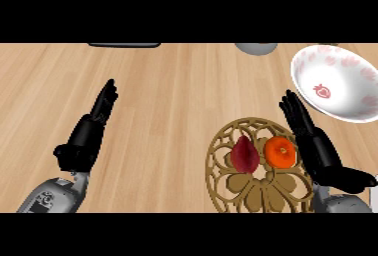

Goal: Pick the squash from the placemat and place it in the bowl

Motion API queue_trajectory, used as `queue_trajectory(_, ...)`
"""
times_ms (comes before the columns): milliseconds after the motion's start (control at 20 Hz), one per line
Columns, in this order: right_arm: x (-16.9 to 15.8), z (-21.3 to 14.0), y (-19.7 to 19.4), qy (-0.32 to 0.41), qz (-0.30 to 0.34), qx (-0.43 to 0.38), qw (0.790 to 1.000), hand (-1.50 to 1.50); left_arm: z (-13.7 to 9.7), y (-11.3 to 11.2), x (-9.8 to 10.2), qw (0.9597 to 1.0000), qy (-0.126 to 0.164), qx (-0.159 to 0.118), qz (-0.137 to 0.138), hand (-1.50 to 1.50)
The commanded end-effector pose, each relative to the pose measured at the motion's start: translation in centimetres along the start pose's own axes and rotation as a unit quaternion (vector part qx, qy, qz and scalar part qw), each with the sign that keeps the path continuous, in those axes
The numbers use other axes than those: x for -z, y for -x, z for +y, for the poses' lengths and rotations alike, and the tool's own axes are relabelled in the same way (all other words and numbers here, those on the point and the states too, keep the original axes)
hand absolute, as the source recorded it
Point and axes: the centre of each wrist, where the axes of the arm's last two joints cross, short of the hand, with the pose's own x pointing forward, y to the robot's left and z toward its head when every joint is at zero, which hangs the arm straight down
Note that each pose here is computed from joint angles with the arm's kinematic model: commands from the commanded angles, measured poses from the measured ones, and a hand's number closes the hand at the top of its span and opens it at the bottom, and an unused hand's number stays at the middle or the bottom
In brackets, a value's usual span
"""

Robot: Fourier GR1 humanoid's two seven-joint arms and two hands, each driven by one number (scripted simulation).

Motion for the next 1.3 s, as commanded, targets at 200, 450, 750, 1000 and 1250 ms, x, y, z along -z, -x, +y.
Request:
queue_trajectory(200,1.4,9.7,-4.6,-0.382,-0.073,0.145,0.910,-1.50,4.2,-2.2,2.1,0.9964,-0.071,-0.015,-0.045,0.00)
queue_trajectory(450,-1.9,5.3,-5.3,-0.277,-0.185,-0.002,0.943,-1.50,11.0,-0.2,0.8,0.9899,-0.134,-0.042,-0.020,0.00)
queue_trajectory(750,-4.5,0.1,-7.3,-0.347,-0.235,-0.063,0.906,-1.50,10.4,-0.8,1.0,0.9905,-0.125,-0.054,-0.017,0.00)
queue_trajectory(1000,-2.6,-4.7,-12.6,-0.318,-0.231,-0.216,0.894,-1.50,12.3,0.7,1.0,0.9900,-0.134,-0.041,-0.015,0.00)
queue_trajectory(1250,-2.2,-7.8,-17.3,-0.335,-0.167,-0.320,0.870,-1.50,12.0,0.0,1.4,0.9905,-0.128,-0.046,-0.019,0.00)
